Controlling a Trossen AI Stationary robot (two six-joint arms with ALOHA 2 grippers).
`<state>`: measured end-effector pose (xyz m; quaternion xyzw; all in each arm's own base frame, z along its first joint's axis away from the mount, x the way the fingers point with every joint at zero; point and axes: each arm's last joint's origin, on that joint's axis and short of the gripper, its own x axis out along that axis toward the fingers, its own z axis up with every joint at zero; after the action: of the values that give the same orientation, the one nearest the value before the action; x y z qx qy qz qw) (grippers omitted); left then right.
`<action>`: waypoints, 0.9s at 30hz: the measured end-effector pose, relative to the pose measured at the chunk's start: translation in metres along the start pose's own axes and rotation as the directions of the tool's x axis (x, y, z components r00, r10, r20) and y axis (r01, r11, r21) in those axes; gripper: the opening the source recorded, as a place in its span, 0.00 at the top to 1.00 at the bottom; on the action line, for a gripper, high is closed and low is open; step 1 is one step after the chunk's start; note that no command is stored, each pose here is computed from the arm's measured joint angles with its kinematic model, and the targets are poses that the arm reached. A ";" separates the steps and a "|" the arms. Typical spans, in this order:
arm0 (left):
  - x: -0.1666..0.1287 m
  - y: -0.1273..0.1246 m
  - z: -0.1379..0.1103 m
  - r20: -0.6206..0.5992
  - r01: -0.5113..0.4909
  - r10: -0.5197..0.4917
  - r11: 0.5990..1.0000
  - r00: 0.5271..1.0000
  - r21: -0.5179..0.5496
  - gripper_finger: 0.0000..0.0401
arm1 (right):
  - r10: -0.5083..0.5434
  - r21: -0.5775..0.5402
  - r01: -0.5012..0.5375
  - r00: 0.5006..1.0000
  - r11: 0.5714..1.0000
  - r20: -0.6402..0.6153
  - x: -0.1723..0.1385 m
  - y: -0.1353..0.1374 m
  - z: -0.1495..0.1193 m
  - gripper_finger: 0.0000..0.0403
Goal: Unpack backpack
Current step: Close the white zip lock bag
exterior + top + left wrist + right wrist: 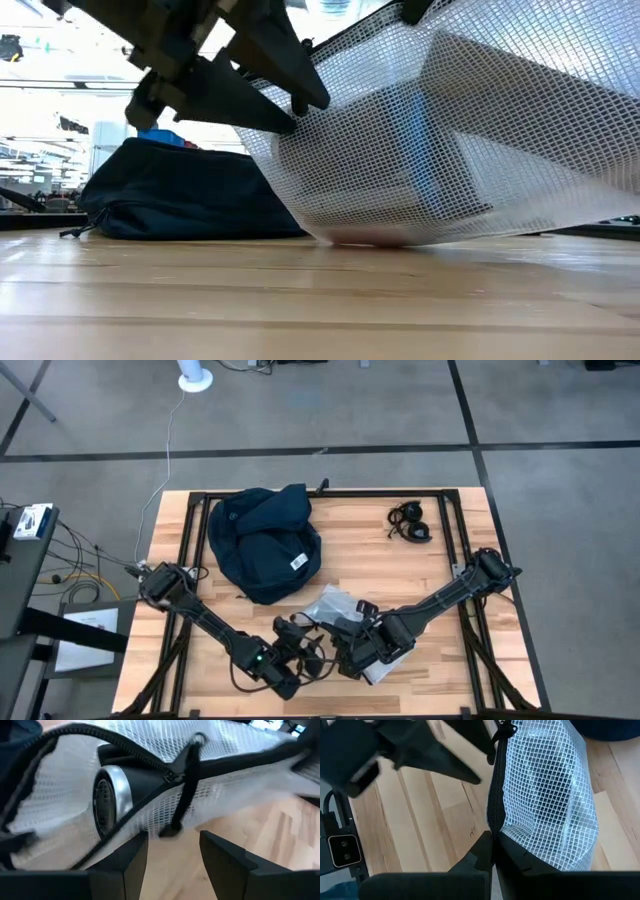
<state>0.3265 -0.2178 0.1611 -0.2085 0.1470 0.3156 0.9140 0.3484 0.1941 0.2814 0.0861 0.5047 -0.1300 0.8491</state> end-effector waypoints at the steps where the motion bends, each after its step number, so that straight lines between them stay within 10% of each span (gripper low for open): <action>1: 0.001 0.000 0.001 0.007 -0.006 0.006 1.000 1.000 0.005 0.58 | 0.000 -0.001 0.000 1.000 1.000 0.000 0.000 0.000 0.000 1.00; 16: 0.003 0.003 0.012 0.202 -0.101 0.089 0.994 0.975 0.051 0.62 | -0.010 -0.001 0.010 1.000 1.000 0.011 0.000 0.000 0.000 1.00; 27: 0.016 -0.001 0.021 0.185 -0.085 0.072 0.995 0.980 0.059 0.98 | -0.010 -0.003 0.010 1.000 1.000 0.009 -0.001 0.000 -0.001 1.00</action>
<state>0.3418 -0.2003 0.1737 -0.1419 0.0810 0.3642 0.9169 0.3476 0.1947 0.2816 0.0815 0.5015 -0.1339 0.8508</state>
